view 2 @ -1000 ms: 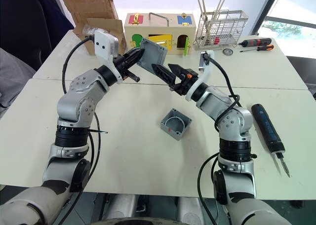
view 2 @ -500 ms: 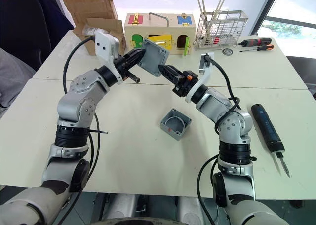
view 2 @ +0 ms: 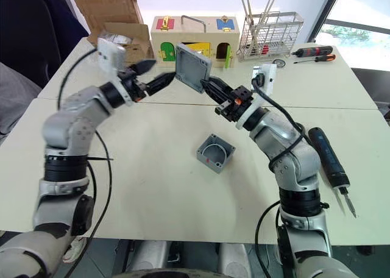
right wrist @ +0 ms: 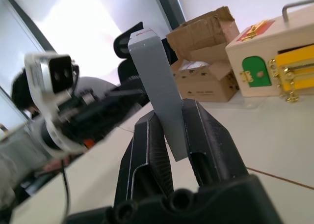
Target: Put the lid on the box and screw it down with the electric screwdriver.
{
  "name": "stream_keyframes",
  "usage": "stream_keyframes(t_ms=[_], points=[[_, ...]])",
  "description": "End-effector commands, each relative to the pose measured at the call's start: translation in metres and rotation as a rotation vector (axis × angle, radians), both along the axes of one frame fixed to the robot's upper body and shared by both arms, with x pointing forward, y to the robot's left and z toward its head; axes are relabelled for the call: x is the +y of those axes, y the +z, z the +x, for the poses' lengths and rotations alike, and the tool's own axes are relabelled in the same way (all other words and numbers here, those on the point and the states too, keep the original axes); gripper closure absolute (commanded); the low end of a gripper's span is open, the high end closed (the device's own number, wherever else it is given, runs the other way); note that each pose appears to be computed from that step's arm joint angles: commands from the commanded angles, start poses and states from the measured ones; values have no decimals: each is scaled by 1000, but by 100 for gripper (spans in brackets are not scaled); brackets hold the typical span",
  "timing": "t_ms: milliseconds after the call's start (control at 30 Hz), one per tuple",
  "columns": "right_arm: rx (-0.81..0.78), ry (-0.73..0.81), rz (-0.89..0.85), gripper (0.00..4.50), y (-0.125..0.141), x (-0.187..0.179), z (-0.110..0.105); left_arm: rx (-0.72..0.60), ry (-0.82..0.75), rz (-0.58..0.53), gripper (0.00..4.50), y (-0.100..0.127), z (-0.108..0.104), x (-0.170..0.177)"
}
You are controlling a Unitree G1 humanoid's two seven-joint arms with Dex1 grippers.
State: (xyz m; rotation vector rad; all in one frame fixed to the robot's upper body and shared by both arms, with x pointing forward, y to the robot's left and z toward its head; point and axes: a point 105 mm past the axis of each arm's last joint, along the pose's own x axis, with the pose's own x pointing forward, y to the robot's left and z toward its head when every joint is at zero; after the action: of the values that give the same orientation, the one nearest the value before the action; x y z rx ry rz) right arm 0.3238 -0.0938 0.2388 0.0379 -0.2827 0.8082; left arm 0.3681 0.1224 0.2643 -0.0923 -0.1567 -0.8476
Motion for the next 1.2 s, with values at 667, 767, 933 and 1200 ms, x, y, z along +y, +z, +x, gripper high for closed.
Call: stream_keyframes(t_ms=[667, 767, 933, 1200], points=[[-1016, -79, -1108, 441, -88, -52, -66, 175, -385, 36, 434, -41, -31, -54], [-1024, -101, -1113, 441, -94, -56, -62, 191, -443, 62, 434, -46, -37, -62], [-1033, -150, -1150, 441, -104, -60, -50, 216, -518, 104, 434, -59, -41, -82], [-1043, -162, -1165, 441, -120, -57, -46, 241, -569, 139, 434, -74, -41, -97]])
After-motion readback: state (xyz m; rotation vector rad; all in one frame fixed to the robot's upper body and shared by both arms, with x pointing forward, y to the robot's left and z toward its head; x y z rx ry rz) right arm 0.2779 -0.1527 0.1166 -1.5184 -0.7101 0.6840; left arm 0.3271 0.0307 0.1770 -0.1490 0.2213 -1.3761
